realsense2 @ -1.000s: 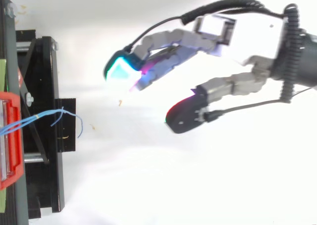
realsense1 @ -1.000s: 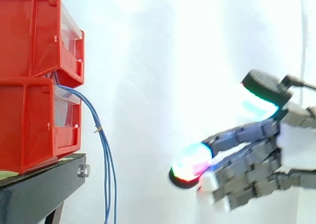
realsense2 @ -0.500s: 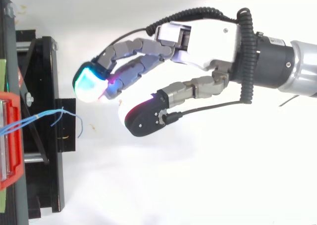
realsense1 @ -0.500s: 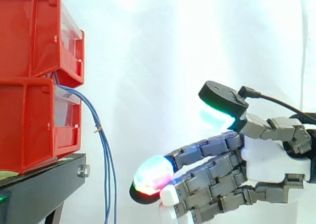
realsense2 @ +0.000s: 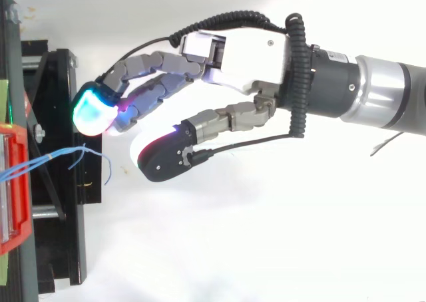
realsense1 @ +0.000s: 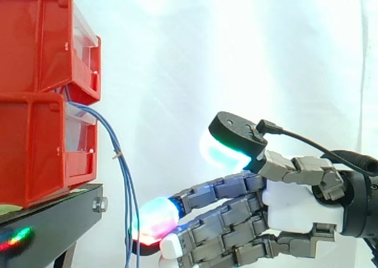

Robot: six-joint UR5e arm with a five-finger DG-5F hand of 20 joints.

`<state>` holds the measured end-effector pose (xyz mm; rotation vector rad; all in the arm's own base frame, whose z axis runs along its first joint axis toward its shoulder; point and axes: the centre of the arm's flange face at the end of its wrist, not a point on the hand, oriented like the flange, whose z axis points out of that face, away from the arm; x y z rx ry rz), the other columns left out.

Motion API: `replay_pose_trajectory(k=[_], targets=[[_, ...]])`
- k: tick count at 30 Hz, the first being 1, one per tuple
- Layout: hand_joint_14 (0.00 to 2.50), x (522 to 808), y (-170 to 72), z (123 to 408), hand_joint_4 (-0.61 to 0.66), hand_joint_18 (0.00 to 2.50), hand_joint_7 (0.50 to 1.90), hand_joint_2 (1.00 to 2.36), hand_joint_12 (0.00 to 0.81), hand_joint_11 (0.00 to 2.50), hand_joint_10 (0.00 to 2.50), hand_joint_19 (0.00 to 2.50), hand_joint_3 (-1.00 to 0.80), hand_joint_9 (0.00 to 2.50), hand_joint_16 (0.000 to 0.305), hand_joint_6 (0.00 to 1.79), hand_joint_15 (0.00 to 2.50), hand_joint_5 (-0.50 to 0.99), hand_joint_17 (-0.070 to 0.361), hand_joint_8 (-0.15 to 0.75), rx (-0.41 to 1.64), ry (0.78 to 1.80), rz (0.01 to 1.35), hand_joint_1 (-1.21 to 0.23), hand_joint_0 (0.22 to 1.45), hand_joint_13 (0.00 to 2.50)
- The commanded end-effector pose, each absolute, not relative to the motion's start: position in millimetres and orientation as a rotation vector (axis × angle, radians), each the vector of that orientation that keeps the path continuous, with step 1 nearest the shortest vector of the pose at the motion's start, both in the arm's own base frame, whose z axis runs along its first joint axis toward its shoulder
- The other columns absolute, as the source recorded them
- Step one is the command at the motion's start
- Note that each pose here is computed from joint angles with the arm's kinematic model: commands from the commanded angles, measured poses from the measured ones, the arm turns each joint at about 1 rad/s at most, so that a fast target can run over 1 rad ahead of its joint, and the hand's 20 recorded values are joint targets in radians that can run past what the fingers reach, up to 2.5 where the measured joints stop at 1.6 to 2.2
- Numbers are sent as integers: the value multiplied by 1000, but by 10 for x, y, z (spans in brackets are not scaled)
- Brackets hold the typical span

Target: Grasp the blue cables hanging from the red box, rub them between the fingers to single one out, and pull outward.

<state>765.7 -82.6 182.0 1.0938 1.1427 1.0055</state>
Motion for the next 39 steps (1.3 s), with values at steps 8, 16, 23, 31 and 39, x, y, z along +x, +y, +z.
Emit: replay_pose_trajectory(k=[8,16,23,31,39], targets=[[8,7788,-773,1790,278,511,714,1000,351,96,4,269,-500,784,42,502,205,-173,95,290,1035,1122,1004,-586,494,691],[8,7966,-726,1629,274,509,713,1000,349,92,3,283,-500,779,42,502,212,-172,95,291,1020,1104,1044,-585,494,690],[10,7970,-718,1621,269,526,714,1000,354,87,3,332,-500,759,46,502,222,-173,104,287,1020,1100,1042,-587,492,678],[10,7957,-834,1618,253,500,713,1000,378,85,2,362,-500,620,54,502,229,-177,121,276,1027,1096,1035,-602,472,591],[8,7954,-881,1622,216,416,746,1000,409,204,6,331,-500,402,69,502,232,-200,155,284,1028,1090,1034,-651,438,391]])
